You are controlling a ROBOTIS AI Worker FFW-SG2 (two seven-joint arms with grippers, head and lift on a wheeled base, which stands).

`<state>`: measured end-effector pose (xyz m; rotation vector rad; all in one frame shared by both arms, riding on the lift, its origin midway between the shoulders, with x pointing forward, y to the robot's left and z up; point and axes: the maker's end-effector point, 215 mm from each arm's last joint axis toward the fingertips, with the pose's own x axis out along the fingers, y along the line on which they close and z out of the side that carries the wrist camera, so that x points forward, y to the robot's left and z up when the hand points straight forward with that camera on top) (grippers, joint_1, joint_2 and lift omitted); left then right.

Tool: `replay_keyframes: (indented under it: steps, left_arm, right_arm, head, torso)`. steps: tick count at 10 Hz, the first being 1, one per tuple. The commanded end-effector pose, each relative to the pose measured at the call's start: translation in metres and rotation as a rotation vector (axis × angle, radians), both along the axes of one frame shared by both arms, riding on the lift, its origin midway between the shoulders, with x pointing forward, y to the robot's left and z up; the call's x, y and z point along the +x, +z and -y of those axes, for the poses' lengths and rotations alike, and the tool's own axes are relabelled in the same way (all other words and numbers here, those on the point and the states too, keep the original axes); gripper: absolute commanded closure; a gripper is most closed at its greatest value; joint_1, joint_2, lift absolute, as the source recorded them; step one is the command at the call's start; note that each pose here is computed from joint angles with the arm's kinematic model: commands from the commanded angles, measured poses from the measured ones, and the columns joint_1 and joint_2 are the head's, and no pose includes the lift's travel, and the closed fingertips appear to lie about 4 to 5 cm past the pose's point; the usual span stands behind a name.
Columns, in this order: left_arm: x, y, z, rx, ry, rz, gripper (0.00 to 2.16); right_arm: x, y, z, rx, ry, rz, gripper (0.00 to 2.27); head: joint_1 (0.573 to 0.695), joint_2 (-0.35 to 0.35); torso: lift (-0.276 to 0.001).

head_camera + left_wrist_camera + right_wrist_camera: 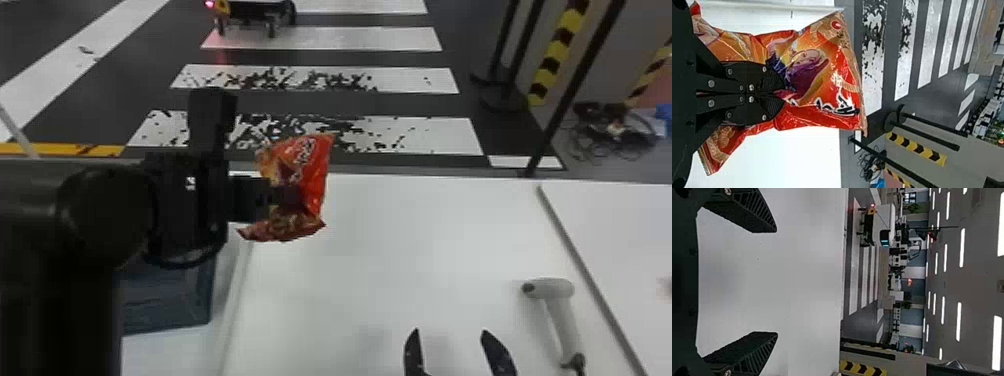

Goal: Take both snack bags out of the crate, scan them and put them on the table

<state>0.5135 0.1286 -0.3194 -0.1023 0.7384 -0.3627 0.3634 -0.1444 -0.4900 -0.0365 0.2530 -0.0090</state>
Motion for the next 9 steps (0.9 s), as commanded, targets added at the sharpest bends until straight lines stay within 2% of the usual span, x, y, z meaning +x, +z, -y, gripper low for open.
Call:
replay_keyframes:
  steps: [1, 6, 9]
  left_arm:
    - [-0.009, -0.009, 0.020, 0.021, -0.027, -0.010, 2.14]
    - [-0.051, -0.065, 0.044, 0.094, -0.065, -0.095, 2.14]
    - [-0.064, -0.085, 0.056, 0.121, -0.072, -0.108, 2.14]
  right_arm:
    - [0.001, 0.003, 0.002, 0.004, -0.006, 0.011, 0.06]
    - [0.004, 0.045, 0.013, 0.053, -0.056, 0.149, 0.06]
    - [0.004, 0.055, 0.023, 0.065, -0.081, 0.175, 0.06]
  head:
    - [0.695, -0.018]
    - [0.695, -0.079]
    - [0.695, -0.105]
  torso:
    - [-0.093]
    - [-0.093]
    - [-0.093]
